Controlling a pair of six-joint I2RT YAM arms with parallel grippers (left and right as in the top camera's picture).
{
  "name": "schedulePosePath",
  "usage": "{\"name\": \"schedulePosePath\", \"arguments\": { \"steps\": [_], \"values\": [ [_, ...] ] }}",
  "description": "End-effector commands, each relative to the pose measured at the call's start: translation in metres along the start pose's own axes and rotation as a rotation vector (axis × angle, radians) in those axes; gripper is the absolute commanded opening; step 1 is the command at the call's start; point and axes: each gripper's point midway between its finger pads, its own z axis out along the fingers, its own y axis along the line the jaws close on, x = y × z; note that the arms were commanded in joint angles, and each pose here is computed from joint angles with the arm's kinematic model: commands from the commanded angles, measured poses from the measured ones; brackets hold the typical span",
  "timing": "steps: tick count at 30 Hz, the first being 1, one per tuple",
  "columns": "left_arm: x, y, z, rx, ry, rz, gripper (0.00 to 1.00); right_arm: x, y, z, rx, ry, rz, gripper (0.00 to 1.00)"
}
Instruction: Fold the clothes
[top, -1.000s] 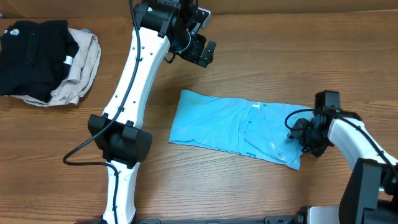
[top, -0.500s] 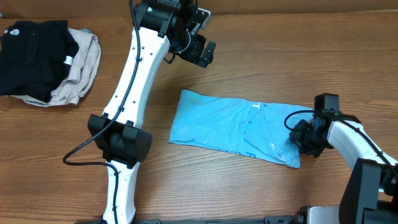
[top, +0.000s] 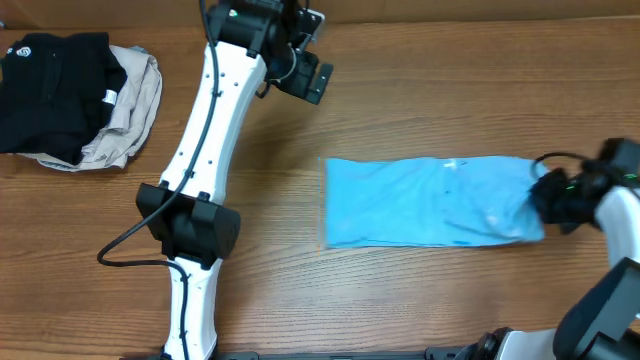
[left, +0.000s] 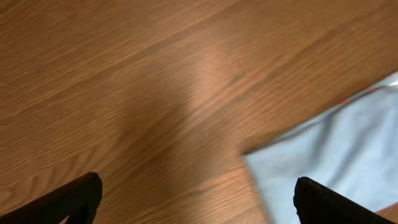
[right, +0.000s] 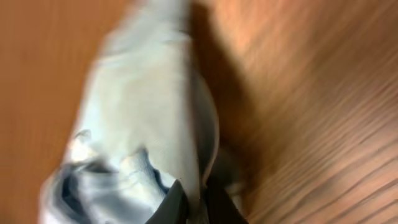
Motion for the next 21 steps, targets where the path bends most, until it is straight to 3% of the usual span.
{"name": "schedulePosePath", "arguments": {
  "steps": [1, 5, 10, 21],
  "values": [
    [-0.001, 0.037, -0.01, -0.065, -0.024, -0.092, 1.0, -0.027, 0.018, -0.027, -0.093, -0.052, -0.132, 0.07],
    [0.003, 0.07, -0.015, -0.101, -0.028, -0.172, 1.0, -0.031, 0.038, -0.045, -0.134, -0.058, -0.255, 0.06],
    [0.01, 0.105, -0.021, -0.129, -0.037, -0.255, 1.0, -0.009, 0.08, -0.056, -0.196, -0.005, -0.399, 0.06],
    [0.021, 0.145, -0.03, -0.163, -0.042, -0.33, 1.0, 0.124, 0.175, -0.046, -0.265, 0.222, -0.78, 0.06]
  ]
}}
